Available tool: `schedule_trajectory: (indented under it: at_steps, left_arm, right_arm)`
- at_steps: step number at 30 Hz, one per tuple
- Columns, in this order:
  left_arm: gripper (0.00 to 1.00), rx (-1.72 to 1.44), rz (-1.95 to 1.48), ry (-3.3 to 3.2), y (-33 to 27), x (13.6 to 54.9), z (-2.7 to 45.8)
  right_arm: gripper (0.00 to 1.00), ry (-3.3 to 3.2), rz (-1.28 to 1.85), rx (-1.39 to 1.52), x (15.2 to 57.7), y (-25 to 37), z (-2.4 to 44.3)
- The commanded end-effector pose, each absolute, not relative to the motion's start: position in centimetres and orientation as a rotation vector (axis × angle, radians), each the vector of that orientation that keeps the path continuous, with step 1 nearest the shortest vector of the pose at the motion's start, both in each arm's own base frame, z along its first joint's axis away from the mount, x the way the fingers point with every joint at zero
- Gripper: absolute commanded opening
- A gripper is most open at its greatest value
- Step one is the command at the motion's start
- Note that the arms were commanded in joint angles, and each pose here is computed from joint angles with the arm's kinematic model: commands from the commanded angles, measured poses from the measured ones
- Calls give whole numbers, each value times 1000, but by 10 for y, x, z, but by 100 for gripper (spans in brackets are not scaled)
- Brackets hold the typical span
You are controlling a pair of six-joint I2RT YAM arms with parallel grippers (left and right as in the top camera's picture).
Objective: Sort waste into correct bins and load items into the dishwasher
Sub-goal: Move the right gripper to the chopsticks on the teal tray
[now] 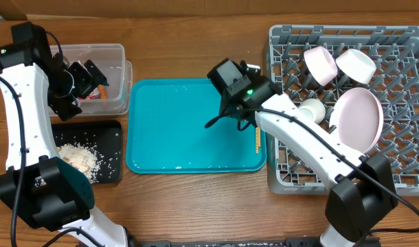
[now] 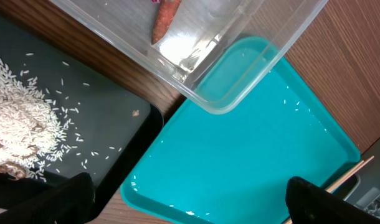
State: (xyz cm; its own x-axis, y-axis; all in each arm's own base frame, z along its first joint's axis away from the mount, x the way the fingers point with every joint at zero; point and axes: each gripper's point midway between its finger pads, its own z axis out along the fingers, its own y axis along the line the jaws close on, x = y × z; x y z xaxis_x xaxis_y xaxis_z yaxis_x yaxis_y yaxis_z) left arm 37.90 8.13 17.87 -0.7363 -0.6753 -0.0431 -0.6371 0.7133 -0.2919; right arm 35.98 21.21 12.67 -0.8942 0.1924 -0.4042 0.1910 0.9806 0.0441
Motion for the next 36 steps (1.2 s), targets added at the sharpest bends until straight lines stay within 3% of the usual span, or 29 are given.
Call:
schedule_trajectory:
  at_steps: [1, 29, 36]
  left_arm:
    - [100, -1011, -383, 2747, 81, 380, 193]
    - [100, -1011, -383, 2747, 81, 380, 193]
    - [100, -1011, -383, 2747, 81, 380, 193]
  right_arm:
    - [55, 2642, -50, 323, 369, 197, 108]
    - [61, 2564, -361, 298, 386, 159, 16]
    - [67, 2663, -251, 272, 376, 174, 3]
